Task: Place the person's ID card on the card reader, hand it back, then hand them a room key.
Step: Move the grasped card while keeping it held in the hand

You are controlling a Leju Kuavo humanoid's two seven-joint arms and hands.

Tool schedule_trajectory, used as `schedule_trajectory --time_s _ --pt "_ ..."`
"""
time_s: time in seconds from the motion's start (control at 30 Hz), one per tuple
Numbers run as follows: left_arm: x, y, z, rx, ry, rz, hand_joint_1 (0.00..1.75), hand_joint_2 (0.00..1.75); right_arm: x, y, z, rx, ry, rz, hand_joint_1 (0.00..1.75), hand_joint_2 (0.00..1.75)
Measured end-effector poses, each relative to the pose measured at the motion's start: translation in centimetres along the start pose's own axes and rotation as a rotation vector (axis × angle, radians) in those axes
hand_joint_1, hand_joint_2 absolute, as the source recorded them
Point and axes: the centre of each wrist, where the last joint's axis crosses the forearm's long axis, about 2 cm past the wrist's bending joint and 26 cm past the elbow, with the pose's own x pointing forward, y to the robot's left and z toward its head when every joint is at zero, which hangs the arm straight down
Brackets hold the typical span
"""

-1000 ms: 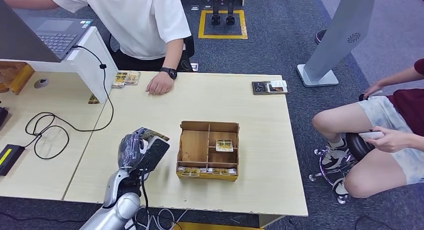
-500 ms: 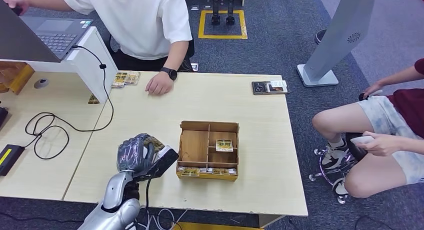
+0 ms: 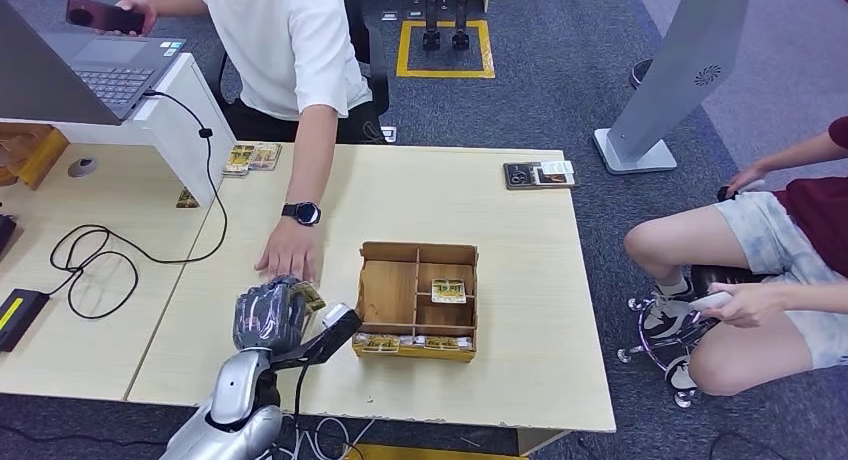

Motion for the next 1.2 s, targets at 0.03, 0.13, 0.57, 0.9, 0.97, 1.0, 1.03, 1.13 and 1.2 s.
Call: schedule_trajectory --time_s 0.03,0.13,0.57,0.9,0.97,1.0,1.03,1.13,1.2 --pt "0.0 -0.1 0.1 0.012 0.006 -0.008 1.75 1.75 0.0 0.0 0.0 -0.001 0.001 0.001 0.00 1.75" --pt "-0.3 -0.6 0.4 0.042 0.030 -0.013 1.75 1.75 0.1 0.0 0.0 -0.004 0.001 0.004 0.00 1.75" --pt "-1.7 -2.3 1.4 0.010 0.133 -0.047 1.75 1.75 0.5 -0.2 -0.1 -0.016 -0.002 0.027 0.00 1.75" --pt "-2.0 -3.6 2.0 -0.053 0.154 -0.139 1.75 1.75 0.8 -0.3 -0.1 -0.015 -0.007 0.036 0.00 1.75" --pt "-1.9 -3.7 2.0 -0.057 0.155 -0.142 1.75 1.75 0.9 -0.3 -0.1 -0.015 -0.007 0.039 0.00 1.75" --pt "-1.9 -3.7 2.0 -0.059 0.155 -0.142 1.75 1.75 0.9 -0.3 -0.1 -0.014 -0.007 0.040 0.00 1.75" --pt "-1.9 -3.7 2.0 -0.060 0.156 -0.142 1.75 1.75 0.9 -0.3 -0.1 -0.014 -0.007 0.040 0.00 1.75" --pt "-1.8 -3.8 2.0 -0.060 0.158 -0.132 1.75 1.75 0.9 -0.3 -0.1 -0.015 -0.006 0.043 0.00 1.75" --pt "-1.8 -3.8 2.0 -0.057 0.156 -0.117 1.75 1.75 0.9 -0.3 -0.1 -0.015 -0.006 0.044 0.00 1.75"
